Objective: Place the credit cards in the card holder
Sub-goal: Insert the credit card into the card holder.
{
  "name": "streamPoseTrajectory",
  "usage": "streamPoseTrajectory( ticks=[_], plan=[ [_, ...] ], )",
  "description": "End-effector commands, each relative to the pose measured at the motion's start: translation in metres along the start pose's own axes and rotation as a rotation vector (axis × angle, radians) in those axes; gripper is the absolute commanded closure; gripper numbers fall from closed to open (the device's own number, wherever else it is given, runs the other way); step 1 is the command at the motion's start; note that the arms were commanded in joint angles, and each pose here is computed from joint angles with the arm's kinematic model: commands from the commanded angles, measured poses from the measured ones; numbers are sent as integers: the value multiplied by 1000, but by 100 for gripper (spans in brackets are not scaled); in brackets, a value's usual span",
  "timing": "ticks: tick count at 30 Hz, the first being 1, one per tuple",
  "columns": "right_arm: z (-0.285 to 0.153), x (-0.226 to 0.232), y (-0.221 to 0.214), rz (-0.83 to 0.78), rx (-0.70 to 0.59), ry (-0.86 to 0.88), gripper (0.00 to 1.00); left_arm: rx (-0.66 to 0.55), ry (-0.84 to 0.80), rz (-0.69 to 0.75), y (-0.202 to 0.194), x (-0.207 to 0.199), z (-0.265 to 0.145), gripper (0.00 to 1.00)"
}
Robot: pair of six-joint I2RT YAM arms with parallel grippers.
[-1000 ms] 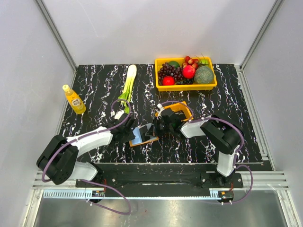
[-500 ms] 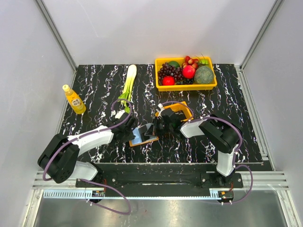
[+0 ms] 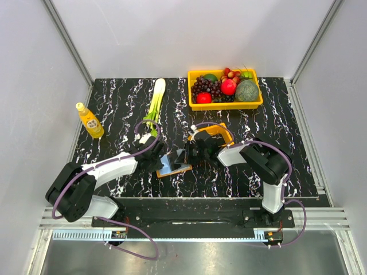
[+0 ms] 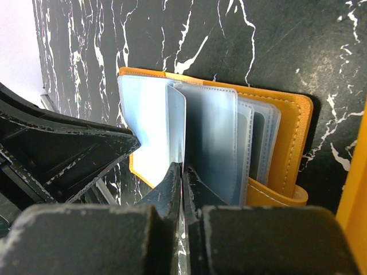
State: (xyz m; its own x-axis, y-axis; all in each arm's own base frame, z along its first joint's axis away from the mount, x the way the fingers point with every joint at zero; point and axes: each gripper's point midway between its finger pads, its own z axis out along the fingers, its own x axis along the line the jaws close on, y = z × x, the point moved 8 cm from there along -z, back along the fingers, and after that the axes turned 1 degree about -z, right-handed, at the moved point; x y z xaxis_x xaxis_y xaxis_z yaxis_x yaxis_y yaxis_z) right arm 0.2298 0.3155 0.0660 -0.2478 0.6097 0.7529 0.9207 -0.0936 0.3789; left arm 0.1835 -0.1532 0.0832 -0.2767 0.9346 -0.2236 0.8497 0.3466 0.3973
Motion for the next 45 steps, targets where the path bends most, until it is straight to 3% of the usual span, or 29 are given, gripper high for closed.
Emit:
streamPoseTrajectory(
  ticks=[1, 6, 12, 15, 18, 25, 32, 37, 45],
  plan=[
    [3, -40, -25, -34, 99, -140, 96, 124, 175, 58, -29, 37, 14, 81],
    [2, -31, -39, -54, 204, -80, 95, 122, 177, 52, -29, 37, 14, 81],
    [8, -22, -35, -52, 200, -117, 91, 124, 168, 44, -29, 35, 15, 81],
    [7, -19, -34, -34, 195, -132, 87, 126, 165, 44, -30, 35, 15, 81],
    [2, -17, -30, -23, 181, -176, 70, 125, 164, 42, -29, 35, 15, 81],
    [-12, -4, -9, -88, 106, -268, 62, 124, 163, 46, -29, 35, 15, 82],
    [-18, -3, -1, -136, 106, -342, 66, 125, 157, 49, -30, 35, 14, 82],
    [-9, -1, -6, -132, 161, -282, 80, 127, 146, 50, -30, 34, 15, 82],
    [-1, 5, -6, -126, 178, -212, 85, 129, 141, 49, -30, 33, 16, 82]
  ],
)
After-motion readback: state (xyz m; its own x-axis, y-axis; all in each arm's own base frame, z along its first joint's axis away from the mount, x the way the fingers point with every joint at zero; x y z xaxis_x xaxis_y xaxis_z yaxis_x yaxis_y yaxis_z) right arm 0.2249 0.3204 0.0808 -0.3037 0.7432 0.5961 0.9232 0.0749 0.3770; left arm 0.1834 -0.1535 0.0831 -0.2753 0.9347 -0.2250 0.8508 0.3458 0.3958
